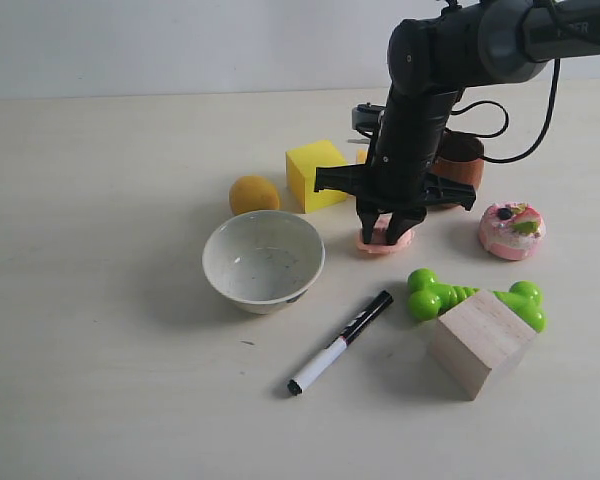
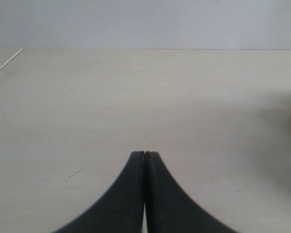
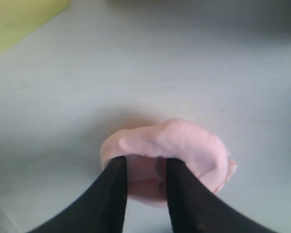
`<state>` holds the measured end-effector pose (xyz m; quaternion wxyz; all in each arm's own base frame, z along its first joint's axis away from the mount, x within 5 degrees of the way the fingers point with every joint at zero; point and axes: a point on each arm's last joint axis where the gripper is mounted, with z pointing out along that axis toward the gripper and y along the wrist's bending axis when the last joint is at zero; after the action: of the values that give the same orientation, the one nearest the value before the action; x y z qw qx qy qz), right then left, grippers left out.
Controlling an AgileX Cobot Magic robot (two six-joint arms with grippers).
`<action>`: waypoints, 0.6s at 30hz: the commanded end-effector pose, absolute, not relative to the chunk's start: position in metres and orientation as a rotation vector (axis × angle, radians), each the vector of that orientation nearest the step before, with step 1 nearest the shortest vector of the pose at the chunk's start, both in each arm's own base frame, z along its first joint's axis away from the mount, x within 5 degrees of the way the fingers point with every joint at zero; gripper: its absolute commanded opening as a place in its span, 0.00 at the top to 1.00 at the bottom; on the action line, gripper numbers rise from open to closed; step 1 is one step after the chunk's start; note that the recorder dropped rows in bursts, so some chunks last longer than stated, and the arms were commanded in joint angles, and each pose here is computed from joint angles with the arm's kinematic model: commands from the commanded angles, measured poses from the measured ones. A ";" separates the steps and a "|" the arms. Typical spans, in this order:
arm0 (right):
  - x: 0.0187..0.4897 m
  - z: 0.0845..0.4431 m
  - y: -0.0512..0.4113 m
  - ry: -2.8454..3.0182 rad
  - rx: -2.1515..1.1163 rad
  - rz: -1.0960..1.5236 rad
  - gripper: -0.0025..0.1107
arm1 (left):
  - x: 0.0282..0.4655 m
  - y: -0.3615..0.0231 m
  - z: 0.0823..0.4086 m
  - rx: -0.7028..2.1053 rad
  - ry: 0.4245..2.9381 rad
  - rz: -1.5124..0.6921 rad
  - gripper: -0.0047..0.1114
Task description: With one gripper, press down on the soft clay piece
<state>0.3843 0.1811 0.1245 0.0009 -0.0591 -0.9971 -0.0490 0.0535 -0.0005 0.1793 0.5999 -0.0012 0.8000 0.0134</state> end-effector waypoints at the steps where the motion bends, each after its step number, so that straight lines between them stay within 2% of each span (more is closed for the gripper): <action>1: 0.386 0.125 0.181 -3.143 -0.174 -0.163 0.78 | 0.053 -0.001 0.181 -0.005 1.837 0.024 0.96; 7: 0.388 0.126 0.181 -3.156 -0.164 -0.172 0.92 | 0.053 -0.001 0.181 -0.005 1.837 0.024 0.96; 18: 0.387 0.126 0.181 -3.151 -0.161 -0.168 0.93 | 0.053 -0.001 0.181 -0.005 1.837 0.024 0.96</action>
<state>0.3853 0.1815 0.1246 -0.0049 -0.0552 -0.9971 -0.0515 0.0535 -0.0005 0.1793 0.5999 -0.0012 0.8000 0.0134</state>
